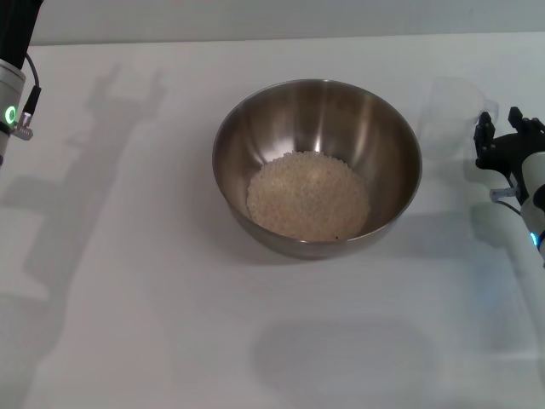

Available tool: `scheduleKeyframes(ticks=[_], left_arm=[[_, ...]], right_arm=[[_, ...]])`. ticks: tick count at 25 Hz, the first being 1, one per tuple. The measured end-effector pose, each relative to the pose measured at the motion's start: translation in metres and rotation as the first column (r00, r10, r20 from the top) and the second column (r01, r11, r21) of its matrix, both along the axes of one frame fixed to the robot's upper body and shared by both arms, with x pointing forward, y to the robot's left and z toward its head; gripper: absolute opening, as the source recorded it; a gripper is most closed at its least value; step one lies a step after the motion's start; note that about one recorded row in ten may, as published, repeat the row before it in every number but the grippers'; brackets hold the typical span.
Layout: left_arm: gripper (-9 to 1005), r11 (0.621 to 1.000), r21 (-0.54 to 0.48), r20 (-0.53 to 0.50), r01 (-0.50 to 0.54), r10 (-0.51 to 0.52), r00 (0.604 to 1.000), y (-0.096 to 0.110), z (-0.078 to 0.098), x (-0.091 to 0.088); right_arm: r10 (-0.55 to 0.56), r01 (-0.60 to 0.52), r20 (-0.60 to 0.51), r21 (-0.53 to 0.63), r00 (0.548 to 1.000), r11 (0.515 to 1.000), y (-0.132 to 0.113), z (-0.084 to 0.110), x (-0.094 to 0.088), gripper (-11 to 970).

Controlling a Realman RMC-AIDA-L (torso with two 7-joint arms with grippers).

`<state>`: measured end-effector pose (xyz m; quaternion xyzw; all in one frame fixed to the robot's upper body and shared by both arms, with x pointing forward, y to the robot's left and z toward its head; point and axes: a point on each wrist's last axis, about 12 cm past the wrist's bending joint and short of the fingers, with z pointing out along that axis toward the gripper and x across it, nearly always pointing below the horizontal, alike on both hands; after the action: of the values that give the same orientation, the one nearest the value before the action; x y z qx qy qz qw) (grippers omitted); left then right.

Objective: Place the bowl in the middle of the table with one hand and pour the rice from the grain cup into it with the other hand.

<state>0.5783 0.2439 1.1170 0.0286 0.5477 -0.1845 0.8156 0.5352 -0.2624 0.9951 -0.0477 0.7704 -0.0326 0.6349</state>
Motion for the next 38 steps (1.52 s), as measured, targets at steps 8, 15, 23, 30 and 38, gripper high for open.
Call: scheduleKeyframes(ticks=[8, 15, 23, 30, 38], left_arm=[[722, 1.000, 0.000, 0.000, 0.000, 0.000, 1.000, 0.000, 0.000, 0.000], [722, 1.000, 0.001, 0.000, -0.004, 0.004, 1.000, 0.001, -0.001, -0.001], [722, 1.000, 0.005, -0.003, -0.011, 0.011, 1.000, 0.002, -0.002, -0.001], [722, 0.999, 0.027, -0.030, -0.038, 0.039, 0.999, 0.009, -0.011, -0.006], [722, 0.996, 0.040, -0.058, -0.077, 0.080, 0.995, 0.020, -0.025, -0.021]], right_arm=[[0.016, -0.016, 0.039, 0.010, 0.999, 1.000, 0.003, -0.001, -0.015, 387], [0.005, -0.006, 0.060, 0.012, 0.998, 1.000, 0.000, -0.003, -0.026, 387], [-0.010, 0.007, 0.187, 0.013, 0.982, 1.000, -0.005, 0.005, -0.047, 386], [-0.054, 0.042, 0.367, 0.043, 0.928, 0.998, -0.024, 0.025, -0.051, 391], [0.017, -0.040, 0.538, 0.031, 0.843, 0.999, -0.051, 0.065, -0.012, 398]])
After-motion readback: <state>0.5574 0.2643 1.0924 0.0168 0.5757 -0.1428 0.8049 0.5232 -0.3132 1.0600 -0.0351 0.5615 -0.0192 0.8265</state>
